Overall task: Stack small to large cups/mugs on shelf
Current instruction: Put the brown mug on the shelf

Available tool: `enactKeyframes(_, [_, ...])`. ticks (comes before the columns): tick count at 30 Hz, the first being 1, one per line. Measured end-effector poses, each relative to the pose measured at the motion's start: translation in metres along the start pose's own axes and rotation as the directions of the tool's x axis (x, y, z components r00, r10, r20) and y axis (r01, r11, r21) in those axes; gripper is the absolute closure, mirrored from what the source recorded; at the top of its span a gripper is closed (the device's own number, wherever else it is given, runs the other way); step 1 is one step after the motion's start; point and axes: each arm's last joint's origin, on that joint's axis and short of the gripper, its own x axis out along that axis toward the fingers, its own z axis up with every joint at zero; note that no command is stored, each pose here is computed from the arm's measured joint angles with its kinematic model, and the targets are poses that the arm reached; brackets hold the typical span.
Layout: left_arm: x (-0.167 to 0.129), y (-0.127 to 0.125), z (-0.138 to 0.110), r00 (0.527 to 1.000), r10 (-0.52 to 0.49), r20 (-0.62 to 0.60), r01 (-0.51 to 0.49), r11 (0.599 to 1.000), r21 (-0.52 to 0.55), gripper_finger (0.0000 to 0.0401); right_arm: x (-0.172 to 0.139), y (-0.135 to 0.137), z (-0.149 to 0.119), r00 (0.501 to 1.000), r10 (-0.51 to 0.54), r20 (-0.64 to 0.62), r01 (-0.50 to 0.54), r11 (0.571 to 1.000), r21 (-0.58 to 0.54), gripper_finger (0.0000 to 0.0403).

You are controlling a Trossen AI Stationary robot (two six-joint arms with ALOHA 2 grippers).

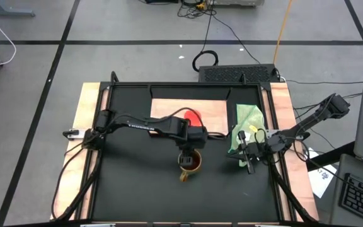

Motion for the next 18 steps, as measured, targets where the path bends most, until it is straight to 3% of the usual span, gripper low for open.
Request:
enactKeyframes(6, [0.017,0.001,-0.008,1.000,0.019,-0.010,-0.019,0.999,-0.029,0.0371,0.000,0.000,0.000,1.000,0.000,0.000,0.000,1.000,-0.002,0.0403])
enactKeyframes(18, [0.020,-0.004,-0.010,0.990,0.143,-0.003,-0.142,0.986,-0.083,0.0371,0.000,0.000,0.001,1.000,0.000,0.005,0.000,1.000,-0.001,0.0403])
